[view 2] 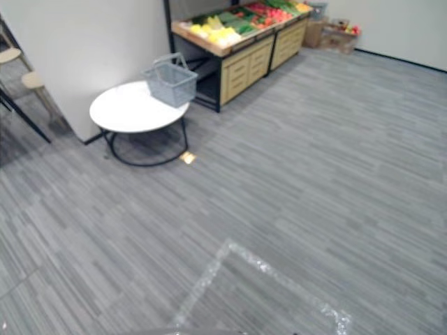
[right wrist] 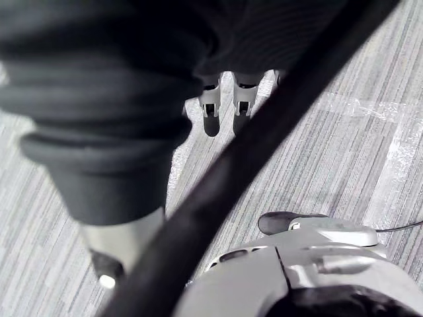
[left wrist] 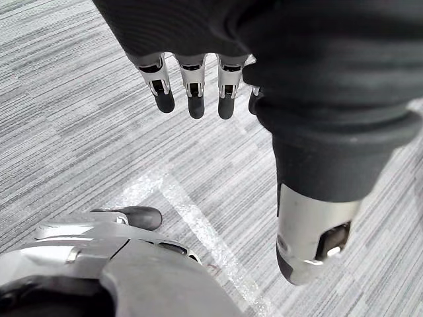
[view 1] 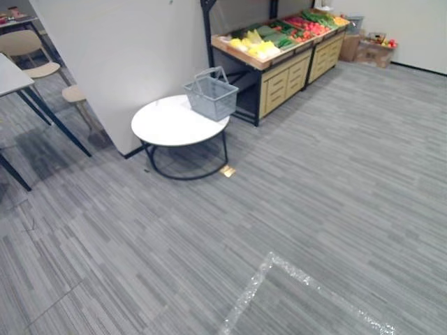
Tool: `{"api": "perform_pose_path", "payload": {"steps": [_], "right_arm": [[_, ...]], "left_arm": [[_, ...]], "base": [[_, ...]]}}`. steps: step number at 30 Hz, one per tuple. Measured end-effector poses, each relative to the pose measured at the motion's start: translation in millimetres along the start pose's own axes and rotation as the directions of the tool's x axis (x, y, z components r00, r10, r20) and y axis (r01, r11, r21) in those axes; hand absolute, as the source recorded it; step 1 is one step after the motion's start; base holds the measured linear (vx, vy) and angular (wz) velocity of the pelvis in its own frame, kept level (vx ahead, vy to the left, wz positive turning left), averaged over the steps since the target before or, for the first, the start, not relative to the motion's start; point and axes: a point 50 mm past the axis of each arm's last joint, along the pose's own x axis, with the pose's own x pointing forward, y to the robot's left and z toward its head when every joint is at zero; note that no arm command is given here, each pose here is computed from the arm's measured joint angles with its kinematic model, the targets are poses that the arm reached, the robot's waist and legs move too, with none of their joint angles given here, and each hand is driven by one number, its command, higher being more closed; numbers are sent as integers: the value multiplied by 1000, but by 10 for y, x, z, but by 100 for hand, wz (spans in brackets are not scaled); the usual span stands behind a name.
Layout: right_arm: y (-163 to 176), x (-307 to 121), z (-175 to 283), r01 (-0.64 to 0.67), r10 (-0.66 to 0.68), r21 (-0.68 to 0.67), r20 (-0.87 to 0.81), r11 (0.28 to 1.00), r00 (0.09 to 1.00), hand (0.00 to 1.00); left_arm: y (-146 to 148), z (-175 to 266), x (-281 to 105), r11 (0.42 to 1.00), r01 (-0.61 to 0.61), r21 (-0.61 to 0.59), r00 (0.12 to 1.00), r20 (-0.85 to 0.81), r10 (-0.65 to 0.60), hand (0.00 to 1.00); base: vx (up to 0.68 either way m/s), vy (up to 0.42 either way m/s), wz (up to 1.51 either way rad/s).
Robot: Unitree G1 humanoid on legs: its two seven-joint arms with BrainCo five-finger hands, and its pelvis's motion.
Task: Pick vegetable in the basket
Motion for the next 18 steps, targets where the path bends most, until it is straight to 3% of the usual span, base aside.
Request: {"api": "perform_pose_path", "payload": {"steps": [18], "right_arm": [[-41, 12, 73, 40, -41, 53, 30, 998, 999, 0]], "left_arm": [[-20, 15, -7, 999, -19, -35, 999, 27, 20, 0]], "base": [[-23, -33, -5]]}}
